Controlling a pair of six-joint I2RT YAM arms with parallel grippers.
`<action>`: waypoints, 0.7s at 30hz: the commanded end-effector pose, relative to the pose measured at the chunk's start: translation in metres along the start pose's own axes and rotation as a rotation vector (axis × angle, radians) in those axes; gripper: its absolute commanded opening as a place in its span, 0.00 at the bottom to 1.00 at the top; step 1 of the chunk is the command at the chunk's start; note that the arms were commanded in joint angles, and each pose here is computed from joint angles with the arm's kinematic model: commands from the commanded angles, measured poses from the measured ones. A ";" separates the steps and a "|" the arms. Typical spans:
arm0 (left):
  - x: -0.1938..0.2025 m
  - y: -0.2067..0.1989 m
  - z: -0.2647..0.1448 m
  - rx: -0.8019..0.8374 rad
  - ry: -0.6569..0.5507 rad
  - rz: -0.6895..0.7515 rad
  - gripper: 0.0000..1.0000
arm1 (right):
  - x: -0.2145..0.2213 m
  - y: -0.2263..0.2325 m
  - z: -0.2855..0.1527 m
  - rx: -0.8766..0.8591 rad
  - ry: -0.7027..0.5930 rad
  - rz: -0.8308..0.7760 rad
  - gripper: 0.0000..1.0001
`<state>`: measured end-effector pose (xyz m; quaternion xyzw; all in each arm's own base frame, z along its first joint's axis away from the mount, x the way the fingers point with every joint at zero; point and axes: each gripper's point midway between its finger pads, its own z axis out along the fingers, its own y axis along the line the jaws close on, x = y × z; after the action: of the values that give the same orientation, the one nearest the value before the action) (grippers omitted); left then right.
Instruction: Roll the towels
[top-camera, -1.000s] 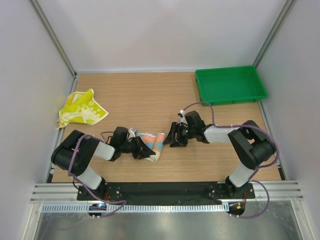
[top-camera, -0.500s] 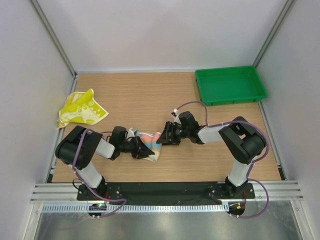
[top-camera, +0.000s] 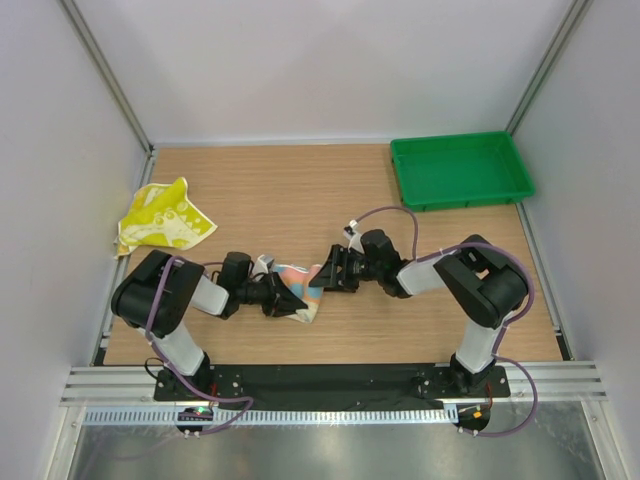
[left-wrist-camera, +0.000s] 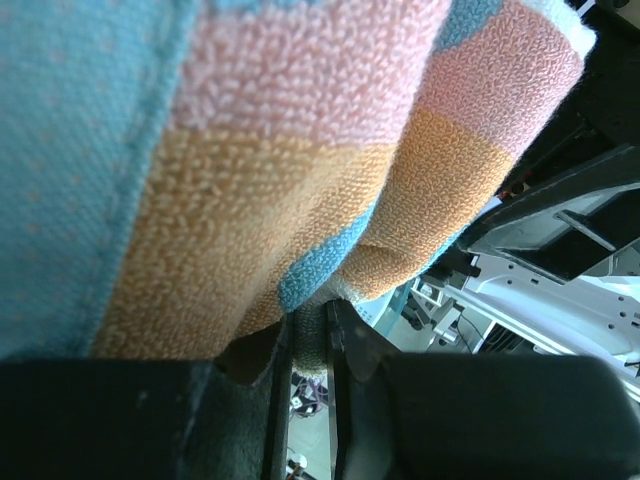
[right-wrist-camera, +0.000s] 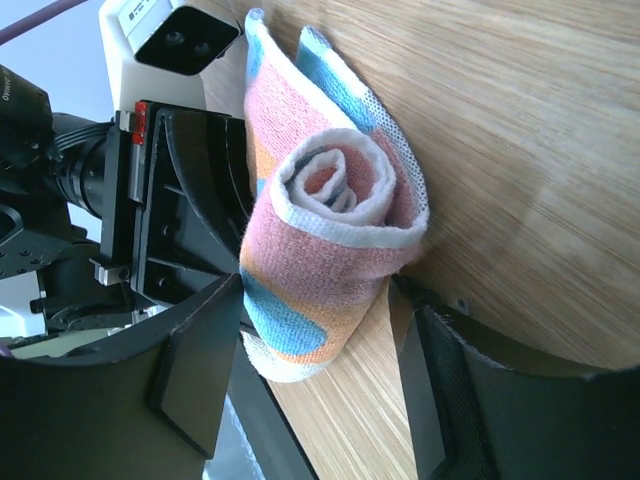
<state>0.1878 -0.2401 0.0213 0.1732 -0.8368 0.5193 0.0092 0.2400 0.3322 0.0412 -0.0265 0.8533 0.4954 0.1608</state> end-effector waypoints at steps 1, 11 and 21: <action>0.004 0.074 -0.007 -0.280 -0.079 -0.207 0.00 | -0.003 0.000 0.004 -0.005 -0.027 -0.011 0.65; 0.004 0.066 -0.014 -0.321 -0.050 -0.133 0.00 | -0.001 -0.011 0.010 0.050 -0.012 0.009 0.23; -0.015 0.040 -0.046 -0.490 -0.179 0.130 0.36 | 0.004 -0.017 0.001 0.210 0.081 -0.004 0.14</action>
<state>0.1961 -0.2154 0.0287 0.1581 -0.9009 0.4019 -0.0435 0.2439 0.3385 0.0318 -0.0200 0.8803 0.4544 0.1350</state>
